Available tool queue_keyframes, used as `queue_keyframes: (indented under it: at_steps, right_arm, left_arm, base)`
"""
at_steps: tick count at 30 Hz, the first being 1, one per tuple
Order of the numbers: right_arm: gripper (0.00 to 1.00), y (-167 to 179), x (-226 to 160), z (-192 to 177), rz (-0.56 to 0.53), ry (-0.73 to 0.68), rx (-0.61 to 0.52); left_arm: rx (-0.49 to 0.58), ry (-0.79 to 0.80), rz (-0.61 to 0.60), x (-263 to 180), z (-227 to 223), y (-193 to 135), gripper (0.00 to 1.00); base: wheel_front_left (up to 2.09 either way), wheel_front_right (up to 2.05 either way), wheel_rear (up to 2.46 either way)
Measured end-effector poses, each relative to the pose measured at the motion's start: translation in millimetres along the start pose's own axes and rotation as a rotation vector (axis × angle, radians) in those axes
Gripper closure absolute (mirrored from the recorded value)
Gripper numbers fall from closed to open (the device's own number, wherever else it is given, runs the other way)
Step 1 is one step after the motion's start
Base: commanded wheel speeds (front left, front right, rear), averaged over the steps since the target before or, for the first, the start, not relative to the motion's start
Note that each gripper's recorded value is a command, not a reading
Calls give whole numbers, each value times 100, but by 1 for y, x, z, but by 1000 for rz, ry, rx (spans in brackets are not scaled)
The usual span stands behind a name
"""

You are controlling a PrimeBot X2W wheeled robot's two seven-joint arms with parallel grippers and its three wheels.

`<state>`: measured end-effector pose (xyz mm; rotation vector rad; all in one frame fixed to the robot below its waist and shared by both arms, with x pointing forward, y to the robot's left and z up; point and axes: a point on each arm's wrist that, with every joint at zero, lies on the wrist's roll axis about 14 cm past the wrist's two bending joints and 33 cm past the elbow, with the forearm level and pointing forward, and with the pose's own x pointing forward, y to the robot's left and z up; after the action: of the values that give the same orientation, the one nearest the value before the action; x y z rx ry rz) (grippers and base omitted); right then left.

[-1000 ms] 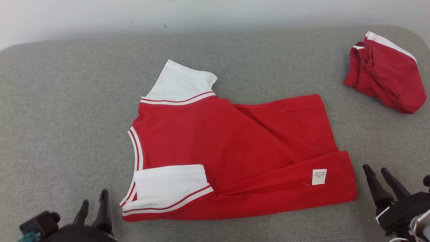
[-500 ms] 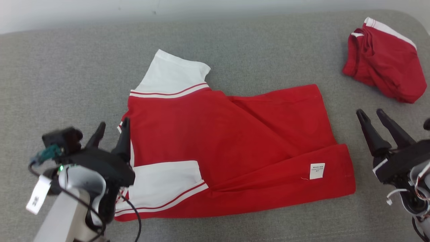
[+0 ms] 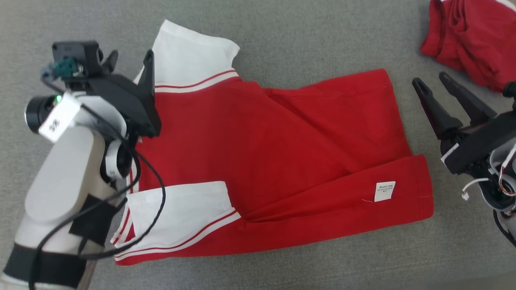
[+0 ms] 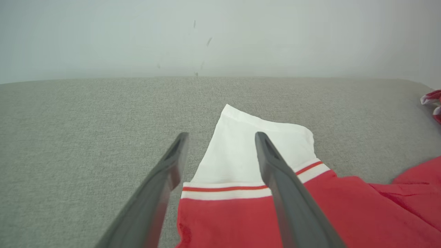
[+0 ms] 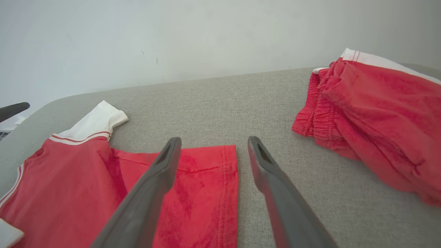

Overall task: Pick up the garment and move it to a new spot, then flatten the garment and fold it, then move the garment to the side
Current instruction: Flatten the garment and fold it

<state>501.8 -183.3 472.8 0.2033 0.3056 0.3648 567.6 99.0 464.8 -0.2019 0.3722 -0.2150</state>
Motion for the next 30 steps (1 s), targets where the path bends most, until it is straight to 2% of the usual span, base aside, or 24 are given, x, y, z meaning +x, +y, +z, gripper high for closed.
queue_keyframes:
  at_steps: [6,14,24,30]
  right_arm:
    - [0,4,20,-1,38,28,-27]
    - [0,0,35,-9,44,70,-42]
    - [0,-21,31,-27,-3,123,-38]
    - [0,-30,27,-35,-30,148,-35]
  left_arm:
    - [79,71,3,36,-6,-2,0]
    - [128,170,19,77,-25,0,0]
    - [177,257,31,114,-54,-2,0]
    - [203,248,48,126,-51,-1,0]
  base:
    - [0,0,0]
    - [0,0,0]
    - [0,0,0]
    - [0,0,0]
